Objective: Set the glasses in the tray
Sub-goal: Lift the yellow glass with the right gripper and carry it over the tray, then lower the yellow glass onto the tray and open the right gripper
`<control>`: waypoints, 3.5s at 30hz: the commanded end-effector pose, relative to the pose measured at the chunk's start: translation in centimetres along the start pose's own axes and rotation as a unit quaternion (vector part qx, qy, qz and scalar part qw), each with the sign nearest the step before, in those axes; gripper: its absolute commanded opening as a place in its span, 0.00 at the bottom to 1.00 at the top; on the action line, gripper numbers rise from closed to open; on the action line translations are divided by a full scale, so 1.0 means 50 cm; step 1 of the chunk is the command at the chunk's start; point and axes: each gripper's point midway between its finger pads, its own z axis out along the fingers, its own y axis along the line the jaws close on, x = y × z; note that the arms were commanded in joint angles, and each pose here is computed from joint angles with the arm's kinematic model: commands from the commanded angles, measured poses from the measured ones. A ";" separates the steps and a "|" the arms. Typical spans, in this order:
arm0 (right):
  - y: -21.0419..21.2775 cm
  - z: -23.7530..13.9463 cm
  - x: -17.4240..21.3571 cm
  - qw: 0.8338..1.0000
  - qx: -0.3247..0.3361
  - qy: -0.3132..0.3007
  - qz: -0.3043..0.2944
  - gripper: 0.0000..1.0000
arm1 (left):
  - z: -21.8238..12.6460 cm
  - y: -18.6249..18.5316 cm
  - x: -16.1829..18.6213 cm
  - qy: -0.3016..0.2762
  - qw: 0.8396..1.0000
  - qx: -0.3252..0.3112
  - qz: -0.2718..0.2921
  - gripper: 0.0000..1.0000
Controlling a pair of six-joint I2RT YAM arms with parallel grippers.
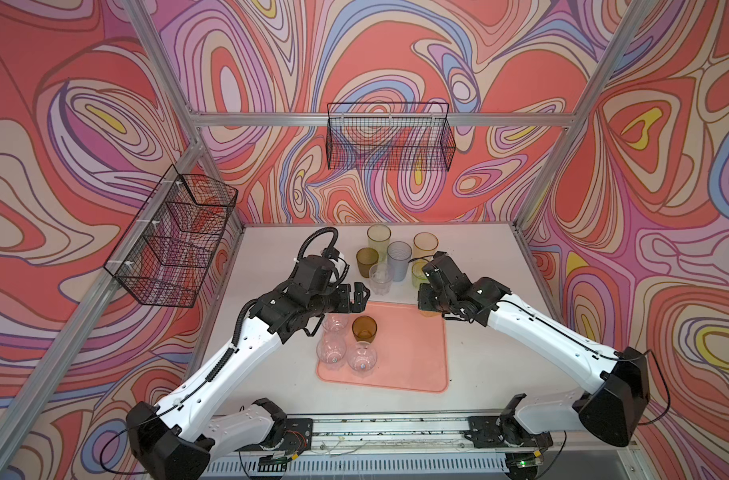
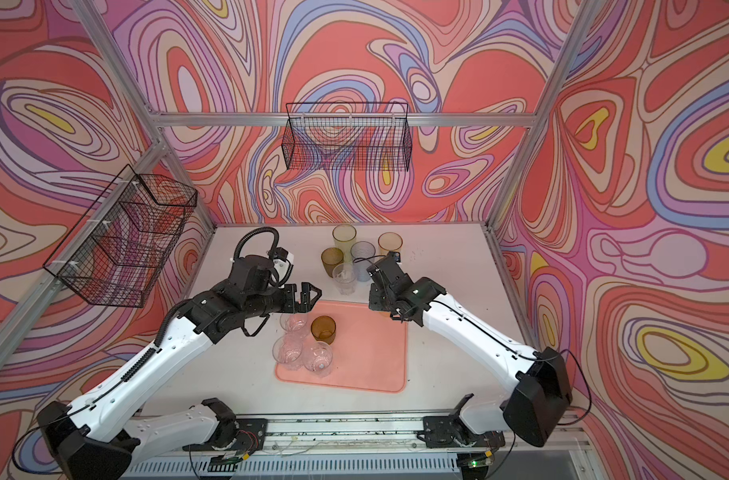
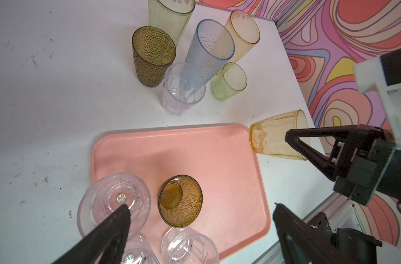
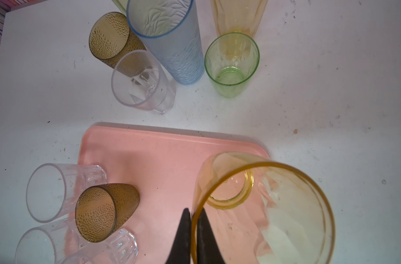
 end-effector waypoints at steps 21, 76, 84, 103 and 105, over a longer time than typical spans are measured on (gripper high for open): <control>0.087 -0.002 0.093 0.999 -0.011 0.025 -0.020 0.00 | -0.007 0.027 0.014 -0.003 1.000 -0.025 -0.007 1.00; 0.187 0.046 0.349 0.988 0.006 0.139 -0.063 0.01 | -0.034 0.073 0.052 -0.028 0.998 -0.049 -0.024 1.00; 0.191 0.047 0.352 0.988 0.008 0.141 -0.068 0.01 | -0.034 0.075 0.054 -0.028 0.998 -0.051 -0.021 1.00; 0.169 0.006 0.302 0.995 0.018 0.091 -0.046 0.29 | -0.019 0.068 0.055 -0.022 0.999 -0.041 -0.019 1.00; 0.164 -0.002 0.293 0.996 0.017 0.081 -0.040 0.31 | -0.019 0.065 0.054 -0.023 0.999 -0.036 -0.019 1.00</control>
